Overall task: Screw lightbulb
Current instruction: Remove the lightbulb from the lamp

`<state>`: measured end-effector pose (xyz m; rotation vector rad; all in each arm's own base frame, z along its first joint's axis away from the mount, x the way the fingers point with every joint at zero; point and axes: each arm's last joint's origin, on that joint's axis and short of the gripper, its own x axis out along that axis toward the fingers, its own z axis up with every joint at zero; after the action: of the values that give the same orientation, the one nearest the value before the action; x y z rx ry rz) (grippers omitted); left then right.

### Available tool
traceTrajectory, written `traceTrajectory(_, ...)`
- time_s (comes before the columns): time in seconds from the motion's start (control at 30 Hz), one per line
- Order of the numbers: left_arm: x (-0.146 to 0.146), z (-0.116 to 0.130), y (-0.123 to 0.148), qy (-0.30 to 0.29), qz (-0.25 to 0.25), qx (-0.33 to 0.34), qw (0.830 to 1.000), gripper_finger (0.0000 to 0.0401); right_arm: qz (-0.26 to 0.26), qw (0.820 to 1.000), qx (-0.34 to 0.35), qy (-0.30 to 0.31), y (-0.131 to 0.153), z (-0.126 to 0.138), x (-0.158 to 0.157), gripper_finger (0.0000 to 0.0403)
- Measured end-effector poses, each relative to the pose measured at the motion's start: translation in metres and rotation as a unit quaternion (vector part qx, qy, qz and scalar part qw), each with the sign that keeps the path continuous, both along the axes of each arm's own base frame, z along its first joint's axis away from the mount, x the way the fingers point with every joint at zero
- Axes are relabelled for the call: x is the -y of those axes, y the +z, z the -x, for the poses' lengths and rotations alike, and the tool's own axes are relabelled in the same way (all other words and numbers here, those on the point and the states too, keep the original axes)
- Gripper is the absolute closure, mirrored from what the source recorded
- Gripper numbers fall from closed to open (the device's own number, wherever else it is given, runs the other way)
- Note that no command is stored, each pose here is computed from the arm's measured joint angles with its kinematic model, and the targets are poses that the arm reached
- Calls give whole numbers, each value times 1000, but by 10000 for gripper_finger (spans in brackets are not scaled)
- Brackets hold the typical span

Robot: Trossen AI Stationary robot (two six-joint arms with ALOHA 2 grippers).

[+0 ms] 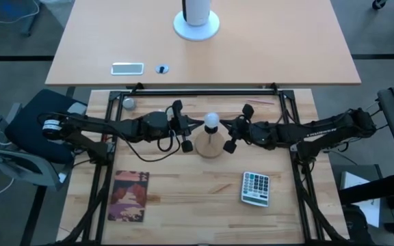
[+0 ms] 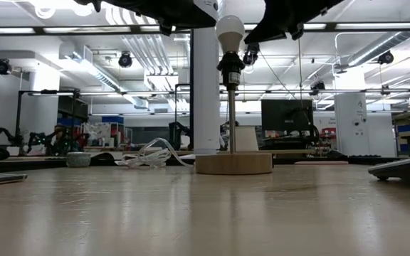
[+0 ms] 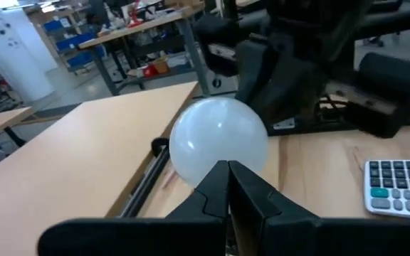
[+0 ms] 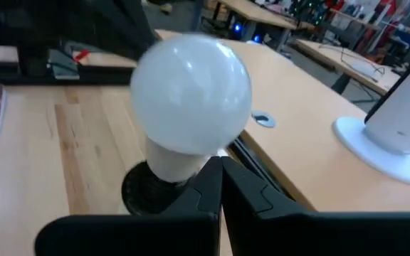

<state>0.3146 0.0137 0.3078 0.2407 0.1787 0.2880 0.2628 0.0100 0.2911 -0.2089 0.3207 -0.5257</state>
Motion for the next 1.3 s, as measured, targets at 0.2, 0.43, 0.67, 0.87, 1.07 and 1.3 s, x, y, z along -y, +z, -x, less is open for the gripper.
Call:
traceTrajectory(0.2,-6,-1,0,46,-17,1,999,401,-4,1000,-19,19,-3,3,-11,403)
traceTrajectory(0.43,-12,-9,-9,63,-18,3,998,401,8,999,0,46,2,1,-16,403)
traceTrajectory(0.67,-8,-9,-8,55,-19,4,998,401,18,999,5,33,4,0,-10,403)
traceTrajectory(0.87,-5,-8,-7,50,-18,4,999,401,17,1000,4,23,3,0,-7,403)
traceTrajectory(1.07,-4,-4,-5,49,-18,-6,999,401,24,1000,3,5,2,1,-6,403)
traceTrajectory(1.3,-5,0,-3,70,-17,-14,997,401,14,1000,-19,2,-5,3,-6,403)
